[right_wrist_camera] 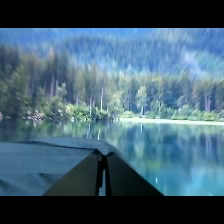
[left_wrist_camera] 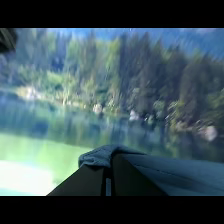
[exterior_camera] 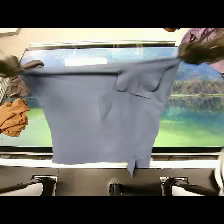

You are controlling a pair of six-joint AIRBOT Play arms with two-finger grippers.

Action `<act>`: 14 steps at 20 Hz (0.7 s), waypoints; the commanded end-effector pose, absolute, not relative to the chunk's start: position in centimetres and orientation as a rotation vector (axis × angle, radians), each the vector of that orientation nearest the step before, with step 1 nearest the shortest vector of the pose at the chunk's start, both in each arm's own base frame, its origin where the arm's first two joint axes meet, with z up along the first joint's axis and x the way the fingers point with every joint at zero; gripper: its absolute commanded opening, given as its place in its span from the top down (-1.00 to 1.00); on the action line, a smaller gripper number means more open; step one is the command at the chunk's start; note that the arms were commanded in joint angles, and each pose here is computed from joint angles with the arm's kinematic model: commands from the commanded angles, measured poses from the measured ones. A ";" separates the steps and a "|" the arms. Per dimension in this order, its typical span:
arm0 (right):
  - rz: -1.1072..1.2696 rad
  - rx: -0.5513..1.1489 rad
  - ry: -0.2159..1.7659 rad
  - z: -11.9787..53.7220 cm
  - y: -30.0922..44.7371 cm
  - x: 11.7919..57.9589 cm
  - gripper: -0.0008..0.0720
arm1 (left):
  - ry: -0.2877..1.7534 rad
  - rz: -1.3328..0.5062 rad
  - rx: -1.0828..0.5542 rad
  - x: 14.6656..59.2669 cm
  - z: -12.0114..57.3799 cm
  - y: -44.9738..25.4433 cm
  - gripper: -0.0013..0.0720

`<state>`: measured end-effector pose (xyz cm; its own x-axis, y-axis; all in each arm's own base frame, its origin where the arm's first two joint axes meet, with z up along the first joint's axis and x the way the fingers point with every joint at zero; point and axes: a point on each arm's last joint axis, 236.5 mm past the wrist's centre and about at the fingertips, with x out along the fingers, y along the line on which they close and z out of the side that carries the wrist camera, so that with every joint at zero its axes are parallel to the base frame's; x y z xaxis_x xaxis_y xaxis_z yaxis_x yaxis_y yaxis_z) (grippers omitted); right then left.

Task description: Fold the clothes and pants, and hang the long-sleeved shirts on hangers.

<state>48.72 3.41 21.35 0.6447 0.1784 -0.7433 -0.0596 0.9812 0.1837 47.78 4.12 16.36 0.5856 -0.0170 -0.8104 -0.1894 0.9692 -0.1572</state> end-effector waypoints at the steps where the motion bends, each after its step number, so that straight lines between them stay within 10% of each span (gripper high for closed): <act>1: 0.126 0.180 1.007 9.7 4.2 54.5 0.91 | 1.110 0.106 -0.254 52.4 3.8 4.2 0.93; 7: 0.094 0.219 1.031 -0.4 4.8 59.4 0.91 | 1.044 0.113 -0.254 57.5 -3.1 4.4 0.93; 14: 0.068 0.168 1.206 -2.6 3.9 55.8 0.91 | 1.267 0.108 -0.260 52.7 -5.2 3.6 0.93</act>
<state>57.56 4.26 -1.30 0.4367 0.1583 -0.8856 0.0322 0.9810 0.1912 54.94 4.01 -3.96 0.3990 -0.0451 -0.9158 -0.2178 0.9655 -0.1425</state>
